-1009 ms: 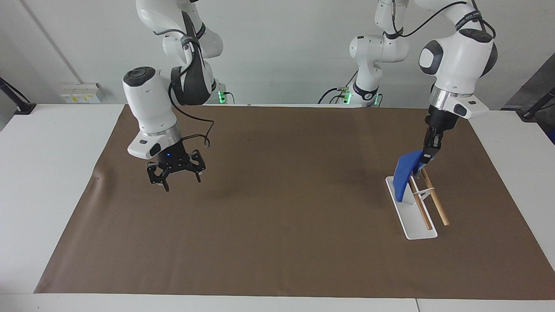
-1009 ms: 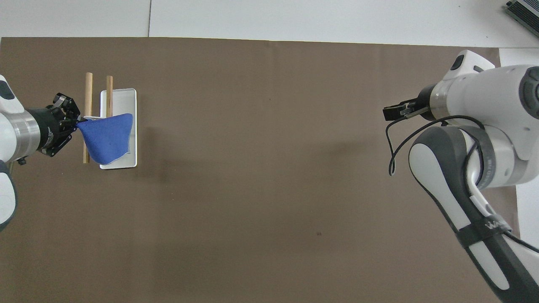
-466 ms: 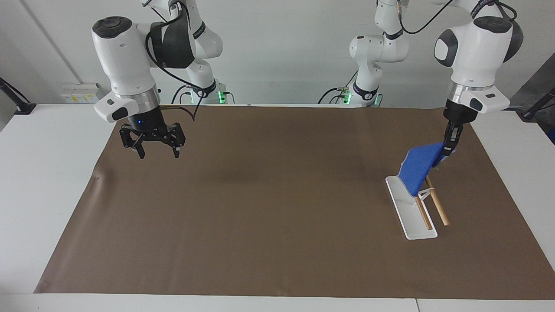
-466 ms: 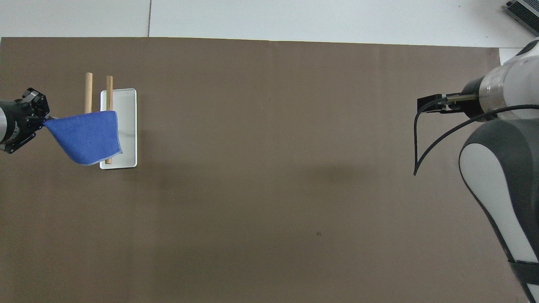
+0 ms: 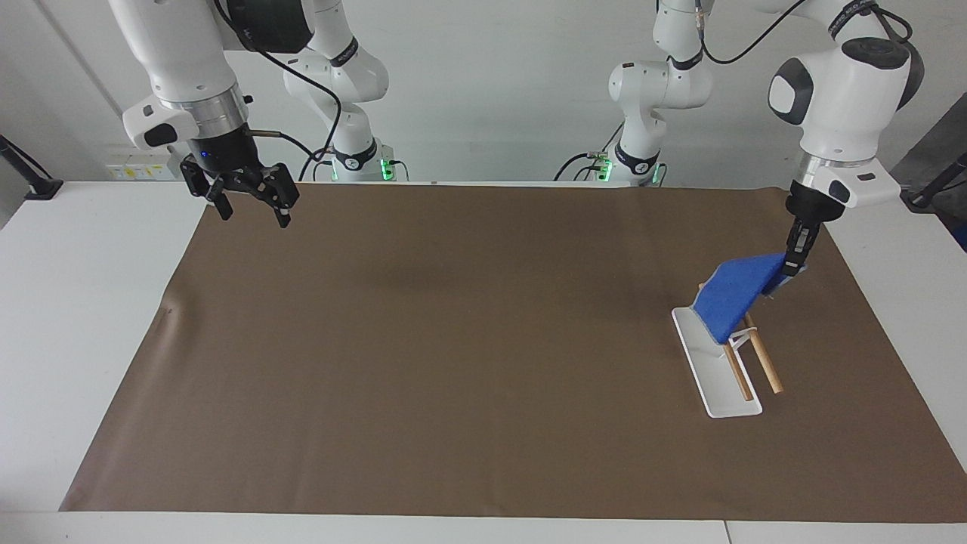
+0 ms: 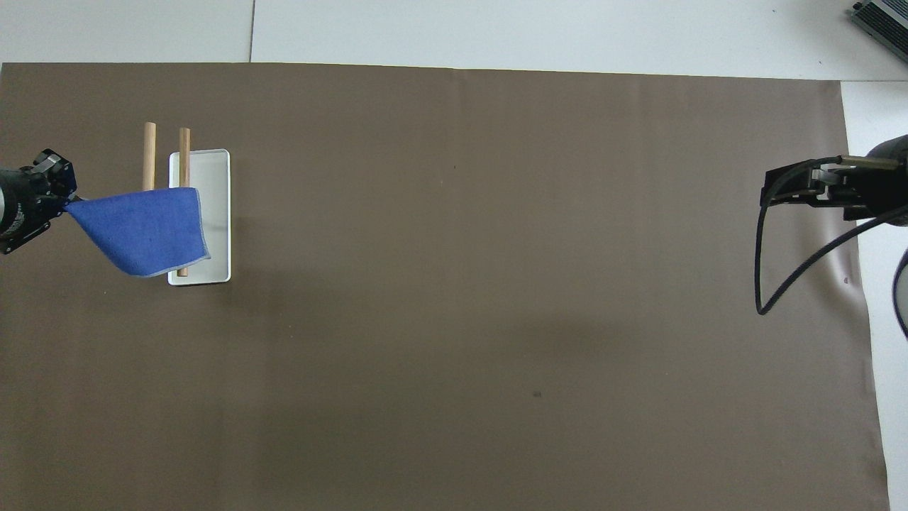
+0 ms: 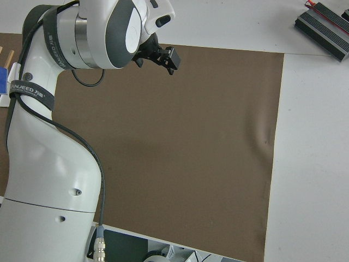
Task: Right arm passes towel to left arm to hang
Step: 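Lower the towel onto the wooden rods with the left gripper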
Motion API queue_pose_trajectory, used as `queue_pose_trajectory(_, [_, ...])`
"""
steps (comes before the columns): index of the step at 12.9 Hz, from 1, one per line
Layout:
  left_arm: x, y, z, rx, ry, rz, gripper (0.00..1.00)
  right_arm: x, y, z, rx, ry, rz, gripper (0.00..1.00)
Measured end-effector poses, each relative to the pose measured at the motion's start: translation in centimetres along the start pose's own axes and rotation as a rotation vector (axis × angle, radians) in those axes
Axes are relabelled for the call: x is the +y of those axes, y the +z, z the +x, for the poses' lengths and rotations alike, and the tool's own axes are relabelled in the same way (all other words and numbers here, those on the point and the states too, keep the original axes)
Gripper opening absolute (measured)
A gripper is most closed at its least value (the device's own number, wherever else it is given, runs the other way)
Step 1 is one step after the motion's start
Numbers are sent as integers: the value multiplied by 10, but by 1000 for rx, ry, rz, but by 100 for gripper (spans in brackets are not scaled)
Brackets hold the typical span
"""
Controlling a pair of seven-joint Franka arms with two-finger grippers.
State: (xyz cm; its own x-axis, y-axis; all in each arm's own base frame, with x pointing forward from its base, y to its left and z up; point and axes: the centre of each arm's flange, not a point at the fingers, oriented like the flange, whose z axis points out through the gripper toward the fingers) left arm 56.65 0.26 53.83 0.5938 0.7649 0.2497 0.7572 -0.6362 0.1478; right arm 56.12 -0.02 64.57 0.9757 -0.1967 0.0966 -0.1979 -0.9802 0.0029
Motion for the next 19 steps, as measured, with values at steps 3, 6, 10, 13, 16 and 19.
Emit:
queue_pose_trajectory(3, [8,23,1,2,9,2,2,20,-15,-6,1,34,2,100])
queue_pose_trajectory(6, [13,36,7,23,26,7,2,22,-13,-9,-28,31,-3,100])
queue_pose_trajectory(10, [14,47,24,41,51,12,2,37,-9,-8,-45,-20,-6,100])
queue_pose_trajectory(13, [14,66,33,60,55,2,2,58,3,-9,-70,-35,-5,100])
queue_pose_trajectory(16, [13,79,41,83,55,-16,2,56,8,-10,-79,-41,-5,100])
queue_pose_trajectory(19, [15,85,43,97,56,-31,2,51,9,-11,-82,-51,-4,100])
